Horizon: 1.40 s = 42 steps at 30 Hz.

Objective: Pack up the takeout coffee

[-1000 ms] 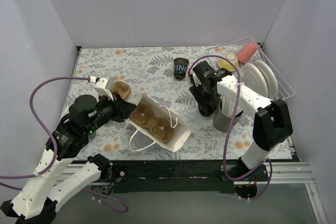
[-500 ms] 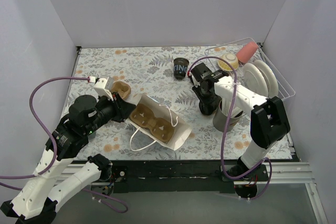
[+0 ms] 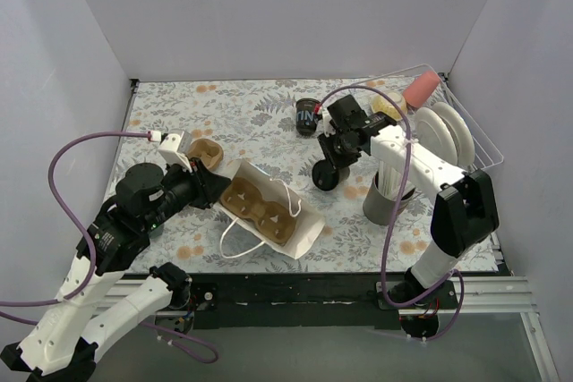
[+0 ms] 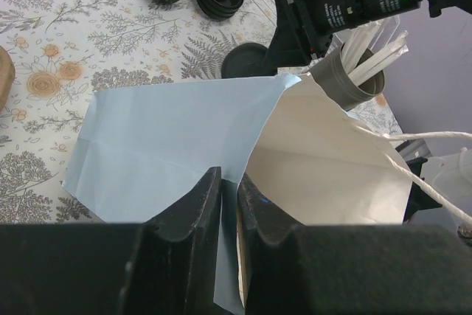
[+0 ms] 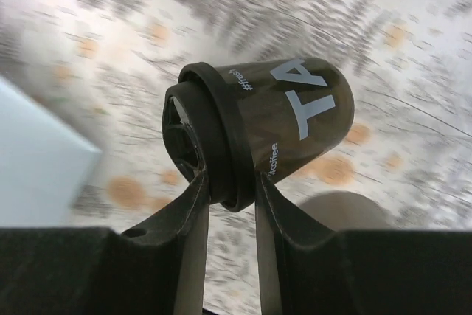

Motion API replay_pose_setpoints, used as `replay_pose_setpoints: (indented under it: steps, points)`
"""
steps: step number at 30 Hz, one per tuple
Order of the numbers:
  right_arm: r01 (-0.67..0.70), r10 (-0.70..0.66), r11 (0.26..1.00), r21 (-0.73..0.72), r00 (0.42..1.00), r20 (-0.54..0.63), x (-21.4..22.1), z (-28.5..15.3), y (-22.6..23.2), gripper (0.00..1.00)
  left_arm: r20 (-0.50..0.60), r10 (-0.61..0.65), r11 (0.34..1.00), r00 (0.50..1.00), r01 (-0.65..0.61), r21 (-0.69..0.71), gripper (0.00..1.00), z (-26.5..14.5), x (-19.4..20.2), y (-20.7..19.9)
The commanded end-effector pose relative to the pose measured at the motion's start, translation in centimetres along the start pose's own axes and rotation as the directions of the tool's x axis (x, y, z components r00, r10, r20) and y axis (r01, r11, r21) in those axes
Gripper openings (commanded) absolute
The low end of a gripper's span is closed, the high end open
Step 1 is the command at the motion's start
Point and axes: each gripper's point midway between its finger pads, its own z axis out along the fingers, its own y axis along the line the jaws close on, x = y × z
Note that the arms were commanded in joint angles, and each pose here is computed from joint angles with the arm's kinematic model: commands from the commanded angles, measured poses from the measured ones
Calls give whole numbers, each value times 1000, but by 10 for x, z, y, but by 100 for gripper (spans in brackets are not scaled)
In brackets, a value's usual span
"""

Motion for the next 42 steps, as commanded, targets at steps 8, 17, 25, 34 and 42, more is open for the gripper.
replay_pose_setpoints:
  steps: [8,17,25,34,42]
  points:
    - [-191,339,781,-594,929,146,-39,-54,93,15,46,11,1000,999,-11,8,14,-15,-18,-7]
    - [-283,441,719,-635,892,101,-29,-37,76,18,11,13,1000,1000,-13,-21,14,-17,-15,-3]
    - [-325,465,728,-604,881,87,-15,-19,60,22,7,2,997,1000,-2,-71,14,-19,-6,9]
    - [-374,490,742,-556,869,70,-2,-3,40,27,10,-5,997,1000,6,-80,14,-21,-7,10]
    - [-414,497,766,-492,866,46,11,6,29,39,26,2,996,1000,1,-85,15,-22,-12,10]
